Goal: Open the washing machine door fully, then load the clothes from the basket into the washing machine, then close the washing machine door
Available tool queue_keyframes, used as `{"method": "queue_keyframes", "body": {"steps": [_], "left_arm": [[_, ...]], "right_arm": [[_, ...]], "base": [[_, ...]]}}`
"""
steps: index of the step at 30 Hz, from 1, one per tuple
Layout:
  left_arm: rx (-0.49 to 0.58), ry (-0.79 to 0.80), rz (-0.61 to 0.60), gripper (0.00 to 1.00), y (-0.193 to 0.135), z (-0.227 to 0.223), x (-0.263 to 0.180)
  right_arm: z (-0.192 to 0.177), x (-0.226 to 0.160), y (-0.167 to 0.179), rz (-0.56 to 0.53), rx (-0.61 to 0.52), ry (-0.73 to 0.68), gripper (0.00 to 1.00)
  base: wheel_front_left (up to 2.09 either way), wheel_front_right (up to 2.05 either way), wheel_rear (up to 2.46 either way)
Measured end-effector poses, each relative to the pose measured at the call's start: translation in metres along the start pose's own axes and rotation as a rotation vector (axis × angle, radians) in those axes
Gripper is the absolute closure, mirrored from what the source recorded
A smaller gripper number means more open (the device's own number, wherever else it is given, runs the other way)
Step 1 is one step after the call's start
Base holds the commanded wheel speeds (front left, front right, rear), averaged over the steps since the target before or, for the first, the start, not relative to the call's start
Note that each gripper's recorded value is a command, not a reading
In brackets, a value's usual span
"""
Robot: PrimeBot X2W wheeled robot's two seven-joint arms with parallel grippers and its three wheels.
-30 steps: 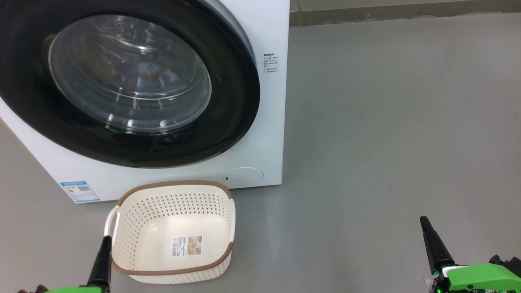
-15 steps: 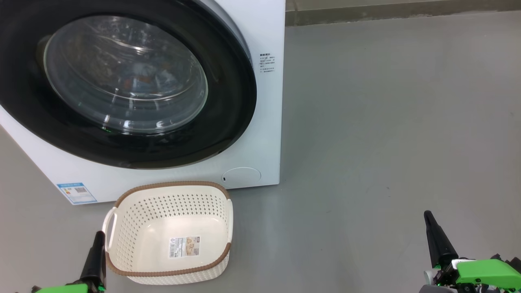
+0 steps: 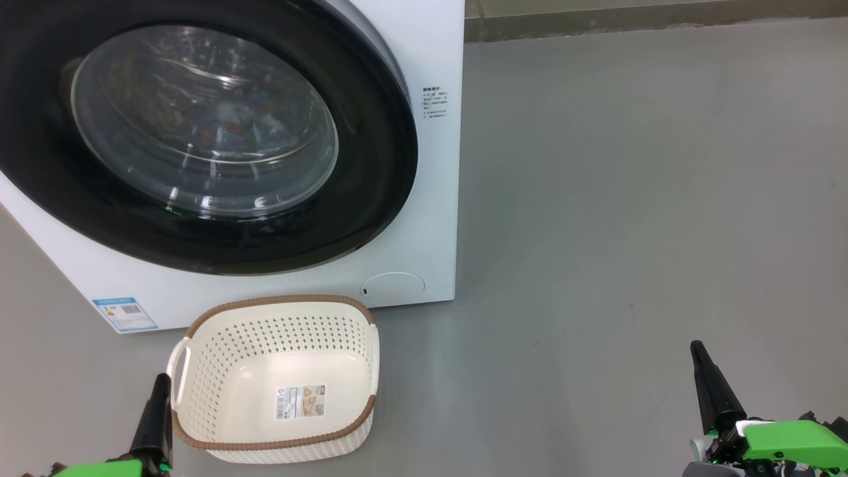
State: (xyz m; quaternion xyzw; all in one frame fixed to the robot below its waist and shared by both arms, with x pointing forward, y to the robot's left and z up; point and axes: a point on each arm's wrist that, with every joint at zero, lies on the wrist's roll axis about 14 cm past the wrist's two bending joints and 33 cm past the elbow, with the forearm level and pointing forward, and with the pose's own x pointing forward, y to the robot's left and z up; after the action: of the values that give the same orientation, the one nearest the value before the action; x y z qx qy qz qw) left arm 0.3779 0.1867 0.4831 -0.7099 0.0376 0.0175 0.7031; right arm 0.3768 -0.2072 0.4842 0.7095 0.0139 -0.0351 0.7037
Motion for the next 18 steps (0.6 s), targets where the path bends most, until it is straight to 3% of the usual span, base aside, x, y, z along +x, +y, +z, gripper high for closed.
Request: {"method": "queue_keyframes", "body": {"steps": [18], "left_arm": [[-0.004, -0.003, 0.0, 1.0, 0.0, 0.0001, -0.0001]], "right_arm": [[0.0008, -0.0001, 0.0001, 0.0, 0.0, -0.002, 1.0]], "base": [[0.0, 0.0, 0.0]]}}
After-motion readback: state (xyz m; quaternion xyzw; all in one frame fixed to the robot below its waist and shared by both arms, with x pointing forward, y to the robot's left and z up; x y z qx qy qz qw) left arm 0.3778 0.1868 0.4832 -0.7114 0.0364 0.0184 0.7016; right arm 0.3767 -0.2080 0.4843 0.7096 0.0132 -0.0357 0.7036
